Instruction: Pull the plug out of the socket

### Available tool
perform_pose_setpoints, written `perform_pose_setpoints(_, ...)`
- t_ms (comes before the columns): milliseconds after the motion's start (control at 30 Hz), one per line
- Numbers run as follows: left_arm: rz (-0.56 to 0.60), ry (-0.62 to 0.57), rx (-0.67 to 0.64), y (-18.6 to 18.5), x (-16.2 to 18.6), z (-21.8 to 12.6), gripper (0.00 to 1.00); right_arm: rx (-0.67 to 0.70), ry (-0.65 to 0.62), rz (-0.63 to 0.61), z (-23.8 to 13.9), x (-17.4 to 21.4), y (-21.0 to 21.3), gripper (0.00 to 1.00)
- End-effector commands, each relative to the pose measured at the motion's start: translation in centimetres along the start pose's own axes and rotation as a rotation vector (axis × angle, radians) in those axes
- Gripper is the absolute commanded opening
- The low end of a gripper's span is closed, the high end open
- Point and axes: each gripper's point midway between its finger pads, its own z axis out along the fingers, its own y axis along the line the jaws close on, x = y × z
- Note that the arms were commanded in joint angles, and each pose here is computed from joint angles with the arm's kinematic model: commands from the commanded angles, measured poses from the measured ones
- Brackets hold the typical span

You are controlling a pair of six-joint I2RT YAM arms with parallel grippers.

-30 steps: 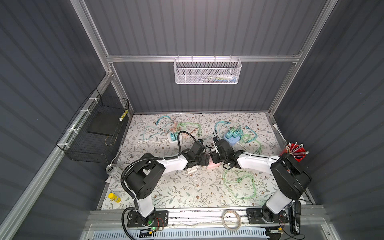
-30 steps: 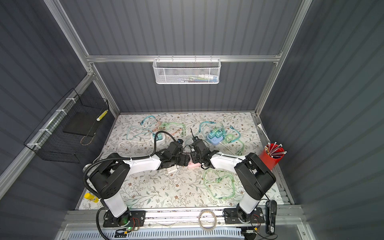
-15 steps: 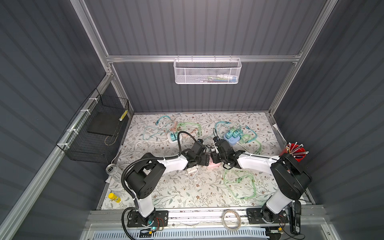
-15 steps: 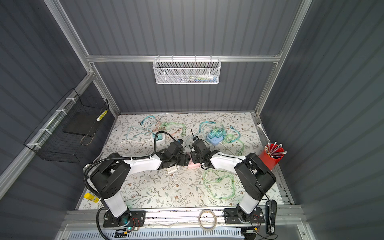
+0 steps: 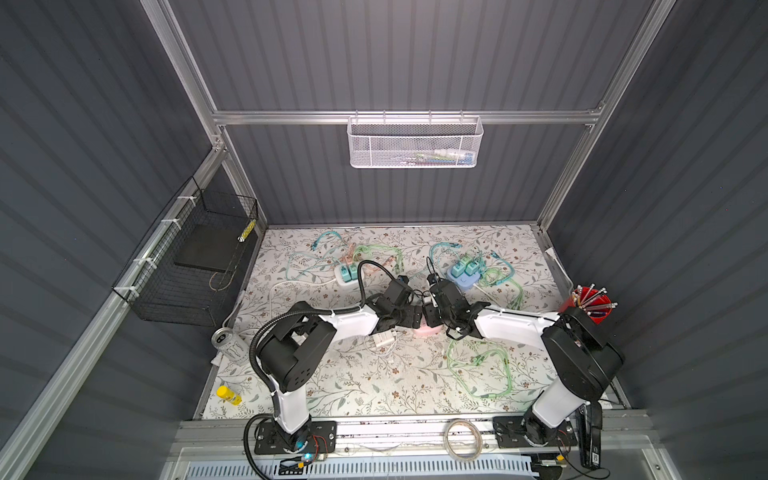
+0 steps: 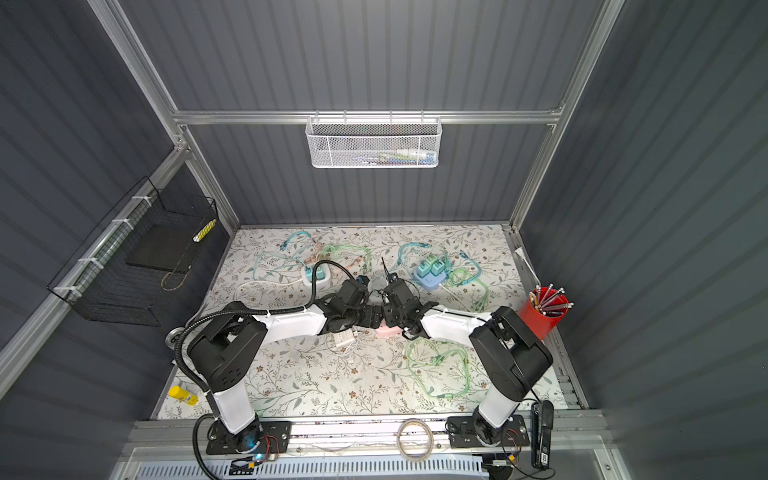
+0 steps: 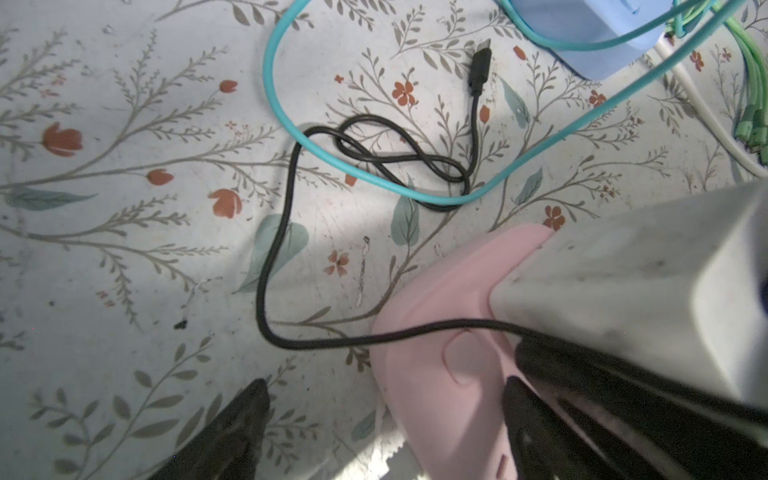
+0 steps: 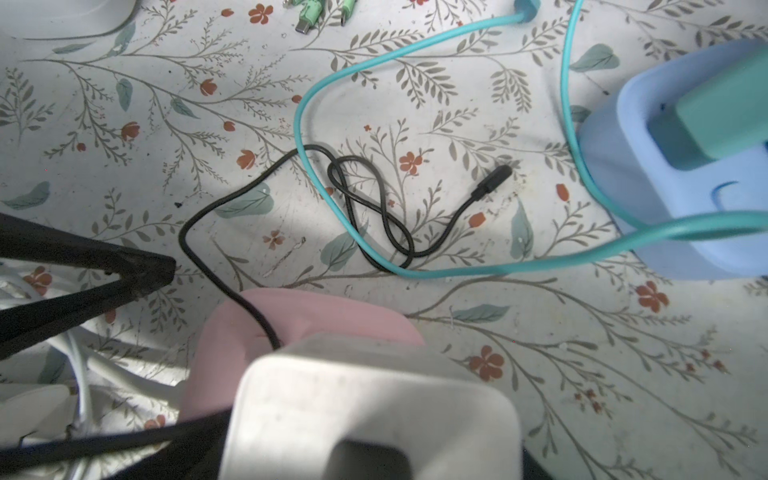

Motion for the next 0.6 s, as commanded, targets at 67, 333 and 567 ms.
perform_pose_setpoints(67, 0.039, 0.248, -0.134, 3.6, 7.5, 1.3, 0.88, -0.066, -0.12, 0.023, -1.8, -3.9, 1.7, 0.17)
perform_pose_setpoints(333, 0.039, 0.256, -0.154, 4.2, 8.0, 1.2, 0.88, -0.072, -0.12, 0.054, -2.6, -4.3, 0.7, 0.17)
perform_pose_setpoints(567, 0.042, 0.27, -0.162, 4.3, 8.2, 1.2, 0.88, -0.059, -0.093, 0.028, -2.2, -3.9, 0.6, 0.16)
